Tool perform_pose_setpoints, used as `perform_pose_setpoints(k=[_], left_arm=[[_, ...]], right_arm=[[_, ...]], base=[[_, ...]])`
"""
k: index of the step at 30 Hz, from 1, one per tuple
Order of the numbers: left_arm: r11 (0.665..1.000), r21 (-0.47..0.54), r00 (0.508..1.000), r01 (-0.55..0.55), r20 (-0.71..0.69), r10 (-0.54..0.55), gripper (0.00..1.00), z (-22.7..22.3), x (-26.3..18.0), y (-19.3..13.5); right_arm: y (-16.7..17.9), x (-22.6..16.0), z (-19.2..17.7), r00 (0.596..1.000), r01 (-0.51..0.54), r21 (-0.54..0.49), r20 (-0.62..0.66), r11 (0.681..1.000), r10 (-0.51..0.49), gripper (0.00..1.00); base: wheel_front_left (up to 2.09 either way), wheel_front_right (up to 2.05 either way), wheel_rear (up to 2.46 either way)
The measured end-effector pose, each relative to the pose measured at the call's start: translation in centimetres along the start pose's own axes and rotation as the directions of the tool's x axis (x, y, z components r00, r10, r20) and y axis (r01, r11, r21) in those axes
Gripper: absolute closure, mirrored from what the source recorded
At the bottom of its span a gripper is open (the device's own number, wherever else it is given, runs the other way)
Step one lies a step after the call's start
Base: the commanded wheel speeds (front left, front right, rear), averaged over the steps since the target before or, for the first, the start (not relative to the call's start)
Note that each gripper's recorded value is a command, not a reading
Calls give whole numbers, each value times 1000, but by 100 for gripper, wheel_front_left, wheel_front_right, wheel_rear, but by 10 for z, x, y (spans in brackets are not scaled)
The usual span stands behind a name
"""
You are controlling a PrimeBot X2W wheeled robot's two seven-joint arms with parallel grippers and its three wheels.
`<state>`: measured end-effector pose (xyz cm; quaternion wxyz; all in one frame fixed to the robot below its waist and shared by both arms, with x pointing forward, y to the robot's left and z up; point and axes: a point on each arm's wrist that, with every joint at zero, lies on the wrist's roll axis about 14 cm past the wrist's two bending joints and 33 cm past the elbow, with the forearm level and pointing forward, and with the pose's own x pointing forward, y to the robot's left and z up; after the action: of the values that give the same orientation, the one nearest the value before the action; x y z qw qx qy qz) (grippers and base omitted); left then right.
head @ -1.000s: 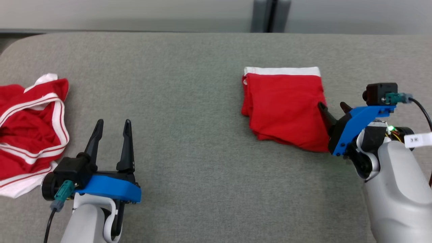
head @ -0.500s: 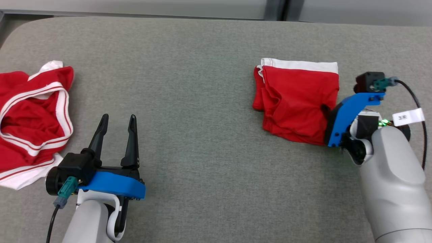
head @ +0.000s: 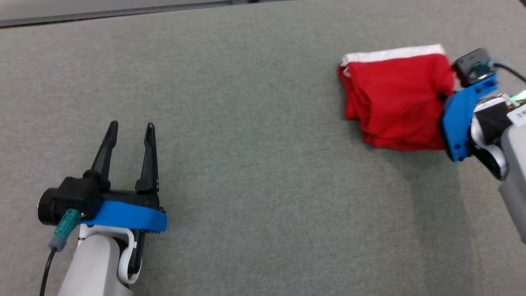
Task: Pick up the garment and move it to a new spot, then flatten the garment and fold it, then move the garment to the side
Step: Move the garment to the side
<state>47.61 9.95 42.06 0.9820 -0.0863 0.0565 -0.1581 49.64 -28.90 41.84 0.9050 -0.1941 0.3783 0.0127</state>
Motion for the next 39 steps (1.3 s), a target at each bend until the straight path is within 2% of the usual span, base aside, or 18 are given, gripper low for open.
perform_pose_setpoints(k=[1,2,3,4,6,9,19,24,25,26,27,28,34,39], left_arm=[[1000,0,1000,0,0,0,0,0,0,0],[999,1,999,50,3,-50,0,-2,14,-13],[997,1,997,77,5,-77,0,-3,20,-21],[997,1,997,77,5,-77,0,-3,20,-21],[993,2,993,116,-1,-116,0,-7,30,-30],[986,13,986,165,-28,-165,0,-19,45,-37],[978,28,977,207,-65,-205,0,-35,59,-35],[978,35,976,208,-70,-205,0,-35,60,-33],[978,37,976,207,-69,-204,0,-34,61,-32],[978,41,977,206,-69,-203,0,-34,61,-31],[978,43,977,205,-69,-201,0,-33,60,-31],[978,45,977,203,-69,-200,0,-32,60,-31],[982,52,982,182,-56,-179,0,-22,54,-27],[988,54,990,142,-16,-142,0,-3,40,-23]], right_arm=[[0,0,0,1000,0,0,0,1000,0,100],[-34,-9,-17,997,66,-52,-23,996,-68,100],[-50,-13,-26,994,96,-93,-33,991,-100,100],[-50,-13,-26,994,96,-93,-33,991,-100,100],[-76,-19,-41,987,143,-183,-48,973,-155,100],[-108,-22,-54,977,194,-247,-32,949,-209,100],[-147,-15,-53,954,294,-326,51,898,-294,100],[-145,-9,-49,949,314,-301,94,900,-300,100],[-145,-9,-49,948,319,-292,97,902,-303,84],[-145,-8,-49,947,322,-293,99,900,-307,84],[-144,-7,-48,946,325,-291,105,900,-307,52],[-142,-7,-46,945,325,-285,116,902,-304,0],[-136,-7,-40,939,336,-253,158,907,-304,0],[-129,-17,-36,928,345,-132,197,929,-317,0]], base=[[0,0,0],[0,0,0],[0,0,0],[0,0,0],[0,0,0],[0,0,0],[0,0,0],[0,0,0],[0,0,0],[0,0,0],[0,0,0],[0,0,0],[0,0,0],[0,0,0]])
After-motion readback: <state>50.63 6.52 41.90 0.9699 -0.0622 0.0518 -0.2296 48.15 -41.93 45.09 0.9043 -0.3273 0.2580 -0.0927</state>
